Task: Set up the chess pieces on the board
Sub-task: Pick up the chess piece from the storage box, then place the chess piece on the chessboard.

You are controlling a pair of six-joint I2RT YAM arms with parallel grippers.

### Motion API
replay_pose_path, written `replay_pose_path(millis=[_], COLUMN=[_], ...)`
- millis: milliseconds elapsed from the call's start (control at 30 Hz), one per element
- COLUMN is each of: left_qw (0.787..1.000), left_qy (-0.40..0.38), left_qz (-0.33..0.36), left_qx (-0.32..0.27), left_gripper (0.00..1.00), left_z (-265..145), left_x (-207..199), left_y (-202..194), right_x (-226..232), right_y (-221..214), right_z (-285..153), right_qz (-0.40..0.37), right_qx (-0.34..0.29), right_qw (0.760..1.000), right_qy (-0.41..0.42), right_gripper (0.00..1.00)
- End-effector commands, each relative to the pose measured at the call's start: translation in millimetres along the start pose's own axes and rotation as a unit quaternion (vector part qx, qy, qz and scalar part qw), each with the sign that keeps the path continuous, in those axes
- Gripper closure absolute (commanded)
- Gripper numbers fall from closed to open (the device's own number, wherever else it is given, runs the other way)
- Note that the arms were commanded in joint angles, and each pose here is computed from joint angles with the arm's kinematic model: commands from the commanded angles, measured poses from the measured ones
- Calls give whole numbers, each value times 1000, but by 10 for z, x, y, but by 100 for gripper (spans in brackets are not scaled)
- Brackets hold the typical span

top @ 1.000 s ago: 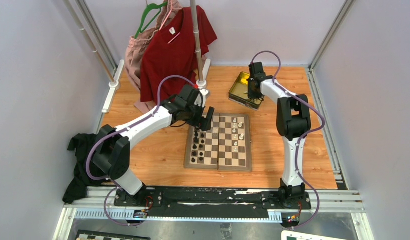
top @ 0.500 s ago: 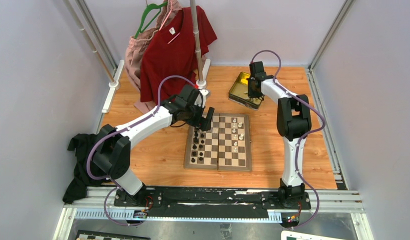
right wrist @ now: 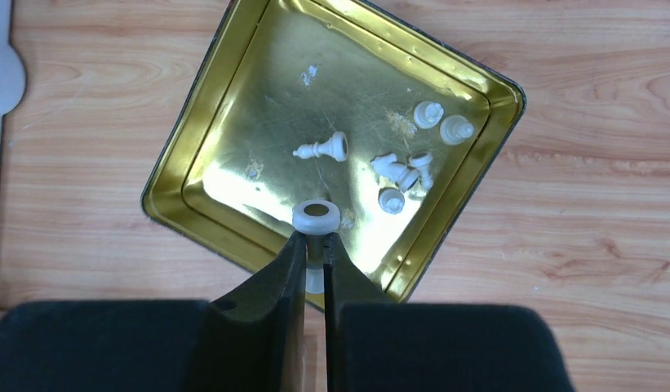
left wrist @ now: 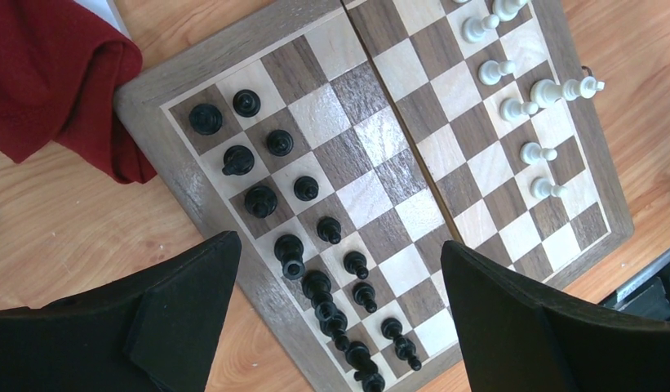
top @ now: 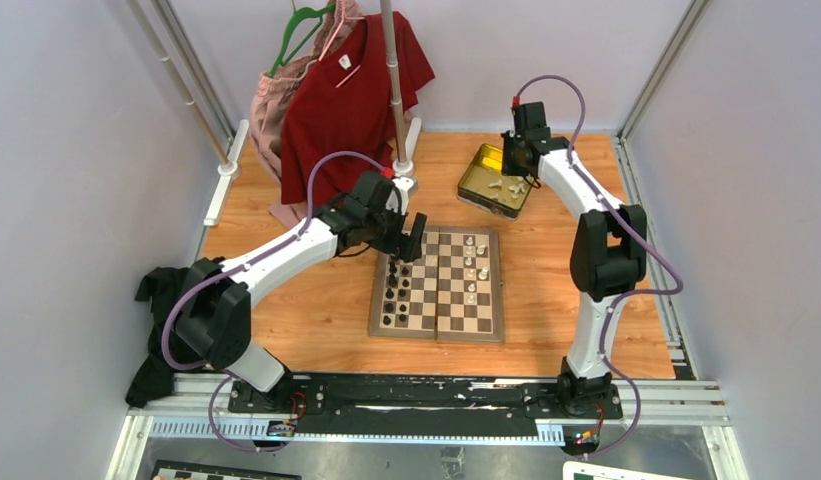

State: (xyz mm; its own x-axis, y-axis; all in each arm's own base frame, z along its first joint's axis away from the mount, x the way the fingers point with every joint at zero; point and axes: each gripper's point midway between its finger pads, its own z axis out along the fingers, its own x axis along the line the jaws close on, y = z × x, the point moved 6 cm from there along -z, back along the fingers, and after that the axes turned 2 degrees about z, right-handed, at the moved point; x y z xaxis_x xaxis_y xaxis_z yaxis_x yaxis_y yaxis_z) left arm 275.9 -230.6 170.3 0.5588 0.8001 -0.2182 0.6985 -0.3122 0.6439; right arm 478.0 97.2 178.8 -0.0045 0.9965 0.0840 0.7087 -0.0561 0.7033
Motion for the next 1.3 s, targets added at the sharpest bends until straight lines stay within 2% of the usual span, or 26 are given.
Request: replay_pose_path(millis=[0,400,567,800,1000,1267], left_qw=[999,998,998,997,994,989], left_qy=[-14,-29,-31,-20,-11,0], left_qz=[0,2,3,-10,-32,-57], left_qx=[-35,-48,-56,-79,-101,-135], left_gripper=[1,1,1,1,2,2], left_z=[-93,-186,-225,-300,-390,-628], left_x=[-53,-86,-88,-81,-83,-91], left_y=[80,14,-13,11,17,20], right_x=[-38,157,363,685,948,1315], right_y=[-15,-298,-484,-678,-809,-1160], right_z=[-292,-891,-1164,-1484,-1667,-1830], right_qz=[15,38,50,22,-11,-68], right_qx=[7,19,47,155,242,344], right_qw=[1000,996,988,964,945,919], right_qy=[12,81,137,214,220,182], right_gripper=[100,100,100,100,100,100])
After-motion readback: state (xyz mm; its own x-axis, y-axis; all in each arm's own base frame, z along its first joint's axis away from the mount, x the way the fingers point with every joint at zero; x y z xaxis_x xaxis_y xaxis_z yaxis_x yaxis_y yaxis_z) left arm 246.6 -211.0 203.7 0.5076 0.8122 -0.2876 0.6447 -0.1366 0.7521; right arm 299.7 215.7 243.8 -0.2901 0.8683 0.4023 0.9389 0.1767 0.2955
